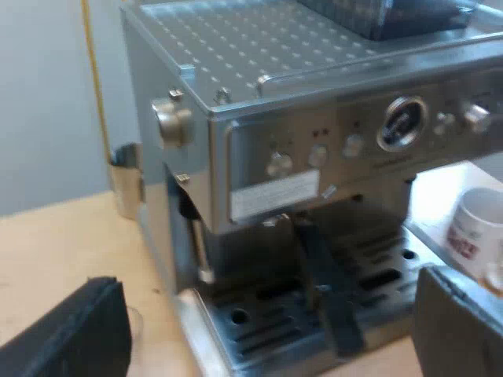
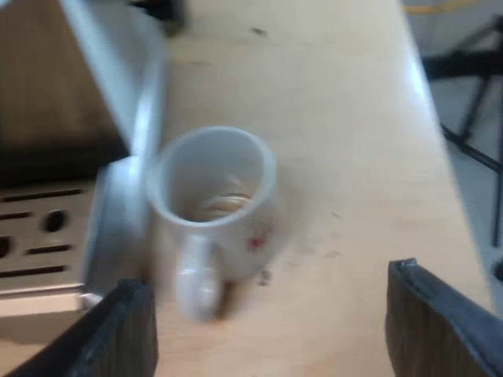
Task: Remove mug from coffee machine
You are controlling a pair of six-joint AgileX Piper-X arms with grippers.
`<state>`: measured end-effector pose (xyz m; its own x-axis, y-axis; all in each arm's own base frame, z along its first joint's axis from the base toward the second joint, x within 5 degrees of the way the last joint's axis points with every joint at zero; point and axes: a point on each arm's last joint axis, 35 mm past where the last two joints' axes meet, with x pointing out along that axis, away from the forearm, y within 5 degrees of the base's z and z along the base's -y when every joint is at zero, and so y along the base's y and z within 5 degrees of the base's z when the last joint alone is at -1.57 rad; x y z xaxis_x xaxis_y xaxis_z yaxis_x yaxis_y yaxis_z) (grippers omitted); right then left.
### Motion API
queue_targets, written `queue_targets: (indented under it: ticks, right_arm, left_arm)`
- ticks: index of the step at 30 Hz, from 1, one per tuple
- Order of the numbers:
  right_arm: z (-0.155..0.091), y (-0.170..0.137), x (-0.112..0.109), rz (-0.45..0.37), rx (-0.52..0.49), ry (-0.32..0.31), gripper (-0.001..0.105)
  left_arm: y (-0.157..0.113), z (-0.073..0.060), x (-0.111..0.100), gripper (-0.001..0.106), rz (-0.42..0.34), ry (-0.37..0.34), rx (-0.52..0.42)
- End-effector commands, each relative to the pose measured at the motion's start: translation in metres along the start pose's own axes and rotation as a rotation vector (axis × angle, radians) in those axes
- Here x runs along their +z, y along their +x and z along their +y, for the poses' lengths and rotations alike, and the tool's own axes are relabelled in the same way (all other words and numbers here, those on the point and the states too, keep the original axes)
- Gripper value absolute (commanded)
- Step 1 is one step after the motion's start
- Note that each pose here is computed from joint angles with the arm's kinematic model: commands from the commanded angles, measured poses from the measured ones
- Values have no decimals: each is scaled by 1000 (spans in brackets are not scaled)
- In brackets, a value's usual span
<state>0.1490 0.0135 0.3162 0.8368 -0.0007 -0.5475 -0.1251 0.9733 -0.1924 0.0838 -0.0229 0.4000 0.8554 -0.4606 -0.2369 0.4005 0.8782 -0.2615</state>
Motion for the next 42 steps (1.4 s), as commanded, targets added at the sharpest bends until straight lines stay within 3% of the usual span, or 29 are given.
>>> queue_targets:
  ticks: [1,7,15,23,29,35,38,42]
  right_arm:
    - [-8,-14,-3,-13,-41,19,63]
    - [-11,-41,-8,-91,-73,34,63]
    - [-6,-77,-34,-78,-70,30,63]
    - [-5,-96,-45,-136,-83,15,63]
    - [0,-118,-70,-246,-106,21,63]
    - [4,-101,-86,-124,-79,10,63]
    - [7,-88,-94,-90,-41,7,63]
    - [10,-73,-105,-33,-22,7,63]
  left_arm:
    - [-5,0,-3,87,30,-27,-20]
    - [-24,-5,-12,87,26,-33,0]
    - [-65,-19,-38,87,23,-32,16]
    - [-97,-28,-59,87,-49,-5,58]
    - [-105,-30,-64,87,-47,-53,98]
    - [-105,-29,-66,87,-40,-59,127]
    - [-102,-24,-67,87,-45,-64,217]
    - [-92,-18,-74,87,-14,-75,240]
